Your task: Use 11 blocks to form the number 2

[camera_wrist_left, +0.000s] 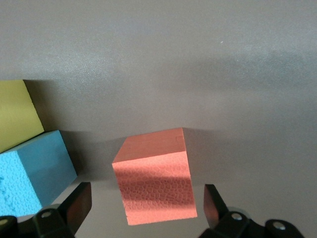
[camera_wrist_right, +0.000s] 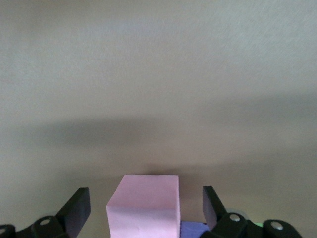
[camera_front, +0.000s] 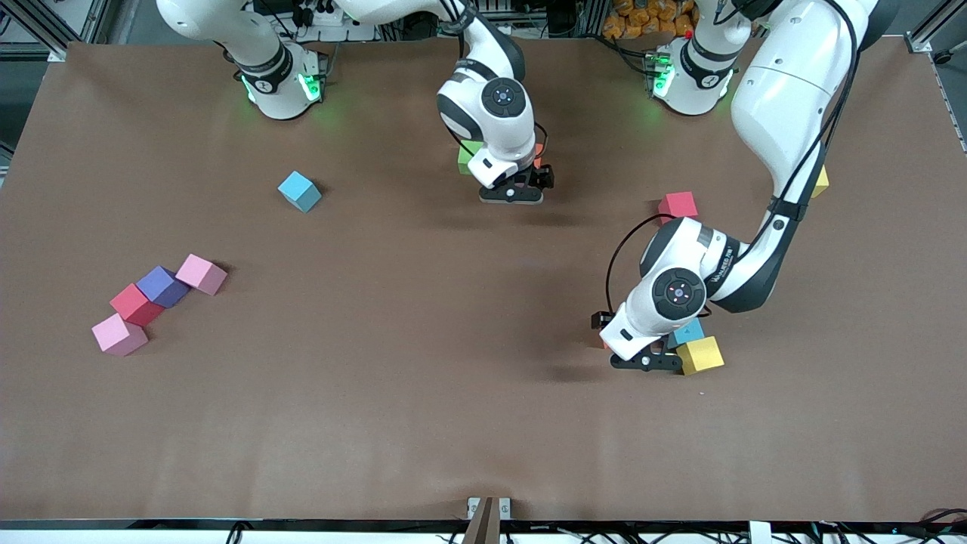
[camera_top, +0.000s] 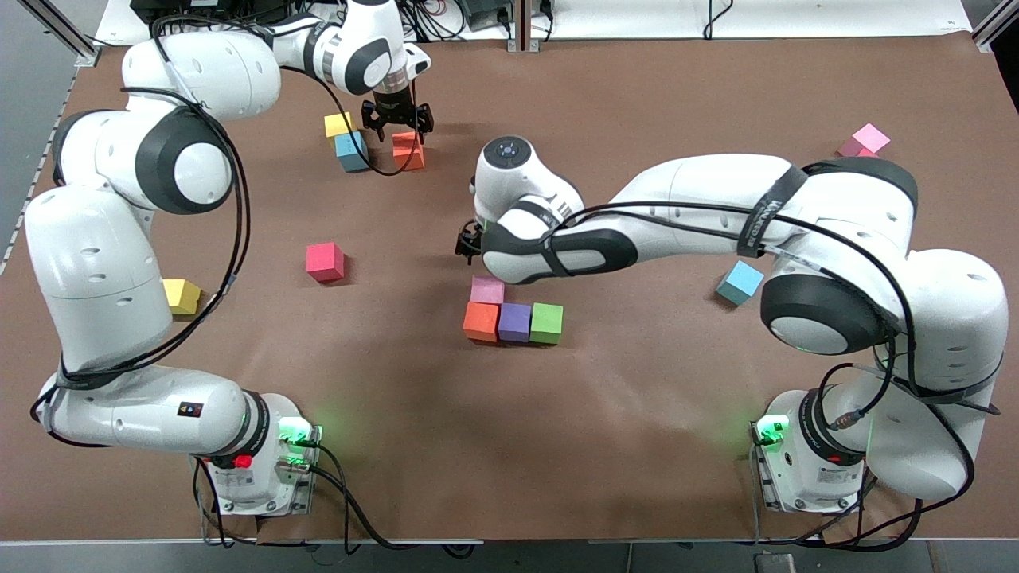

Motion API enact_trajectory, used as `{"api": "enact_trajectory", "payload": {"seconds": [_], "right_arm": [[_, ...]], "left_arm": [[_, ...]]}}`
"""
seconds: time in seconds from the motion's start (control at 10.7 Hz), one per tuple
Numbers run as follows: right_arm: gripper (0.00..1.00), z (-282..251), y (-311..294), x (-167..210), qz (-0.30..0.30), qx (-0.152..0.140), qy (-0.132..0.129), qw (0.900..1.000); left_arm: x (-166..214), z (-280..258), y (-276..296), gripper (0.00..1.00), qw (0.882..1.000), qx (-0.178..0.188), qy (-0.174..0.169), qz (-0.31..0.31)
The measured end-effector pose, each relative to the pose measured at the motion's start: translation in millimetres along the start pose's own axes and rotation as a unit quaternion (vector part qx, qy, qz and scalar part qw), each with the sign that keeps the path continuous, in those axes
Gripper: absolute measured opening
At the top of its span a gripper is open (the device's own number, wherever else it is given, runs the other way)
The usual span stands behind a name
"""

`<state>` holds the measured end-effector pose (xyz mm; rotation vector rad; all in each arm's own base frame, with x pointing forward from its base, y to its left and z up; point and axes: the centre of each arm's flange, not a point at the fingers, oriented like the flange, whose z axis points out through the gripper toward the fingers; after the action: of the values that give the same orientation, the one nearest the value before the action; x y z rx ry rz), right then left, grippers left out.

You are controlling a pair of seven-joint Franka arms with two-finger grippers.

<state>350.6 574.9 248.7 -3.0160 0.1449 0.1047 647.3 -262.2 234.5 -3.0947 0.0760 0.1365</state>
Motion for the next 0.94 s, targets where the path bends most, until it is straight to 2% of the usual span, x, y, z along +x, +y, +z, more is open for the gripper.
{"api": "enact_trajectory", "payload": {"seconds": [0.19,0.47,0.56,0.75,0.94], "right_arm": [[1.0,-25,23,44,-0.013,0.001,0.005,1.0],[1.0,-90,119,165,0.012,0.002,0.007,1.0],[1.0,-112,156,196,0.012,0.002,0.005,1.0],[1.0,-136,213,226,-0.052,-0.011,-0.026,0.998],[1.0,-146,249,235,-0.107,-0.025,-0.051,0.993]], "left_arm": [[0,3,-1,1.0,1.0,0.0,-0.001,-0.001],[3,8,-2,1.0,1.0,-0.004,0.003,-0.02],[5,11,-2,1.0,0.999,-0.006,0.004,-0.034],[7,19,-2,1.0,0.998,-0.009,0.003,-0.055],[9,24,-1,0.99,0.998,-0.012,0.003,-0.069]]}}
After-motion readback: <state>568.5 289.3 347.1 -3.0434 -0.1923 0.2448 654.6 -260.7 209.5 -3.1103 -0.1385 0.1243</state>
